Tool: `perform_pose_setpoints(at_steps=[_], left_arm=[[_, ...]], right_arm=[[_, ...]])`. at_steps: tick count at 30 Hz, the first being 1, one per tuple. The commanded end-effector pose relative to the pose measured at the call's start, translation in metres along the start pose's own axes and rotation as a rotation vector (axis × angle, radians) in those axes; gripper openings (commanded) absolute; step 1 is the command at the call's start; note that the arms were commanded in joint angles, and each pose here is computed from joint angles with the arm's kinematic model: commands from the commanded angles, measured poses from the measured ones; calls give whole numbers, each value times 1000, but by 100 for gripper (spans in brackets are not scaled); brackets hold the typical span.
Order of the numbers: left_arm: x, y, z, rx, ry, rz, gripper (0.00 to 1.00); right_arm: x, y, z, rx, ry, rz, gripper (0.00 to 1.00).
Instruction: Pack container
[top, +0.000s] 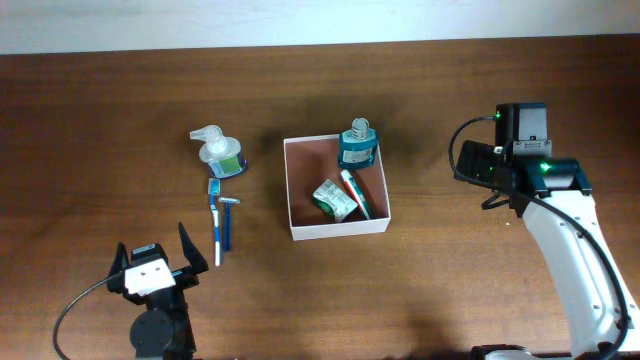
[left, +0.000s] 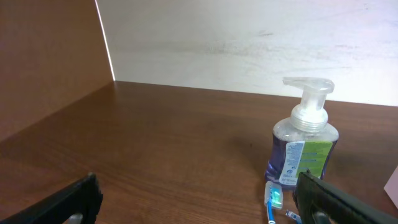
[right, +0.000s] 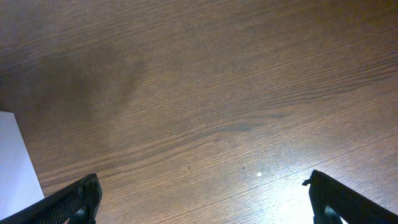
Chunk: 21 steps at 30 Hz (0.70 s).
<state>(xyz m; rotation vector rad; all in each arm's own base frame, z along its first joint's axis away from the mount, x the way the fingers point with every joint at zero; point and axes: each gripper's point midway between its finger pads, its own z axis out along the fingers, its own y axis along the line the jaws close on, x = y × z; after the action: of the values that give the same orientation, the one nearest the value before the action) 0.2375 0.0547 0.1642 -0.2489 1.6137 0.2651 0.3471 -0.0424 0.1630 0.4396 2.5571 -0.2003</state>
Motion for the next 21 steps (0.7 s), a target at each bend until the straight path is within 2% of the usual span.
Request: perform_pose_setpoints(at_steps=[1,18,21], left_arm=[[3,3,1,-16,6,10,99],[3,2,1,-12,6,10,99],[3,-11,0,62,5,9,99]], right_arm=[[-5,-1,-3,-4,-15,9,99],[-5,-1,-3,-4,-14,9,99],[-5,-1,-3,-3,-15,9,99]])
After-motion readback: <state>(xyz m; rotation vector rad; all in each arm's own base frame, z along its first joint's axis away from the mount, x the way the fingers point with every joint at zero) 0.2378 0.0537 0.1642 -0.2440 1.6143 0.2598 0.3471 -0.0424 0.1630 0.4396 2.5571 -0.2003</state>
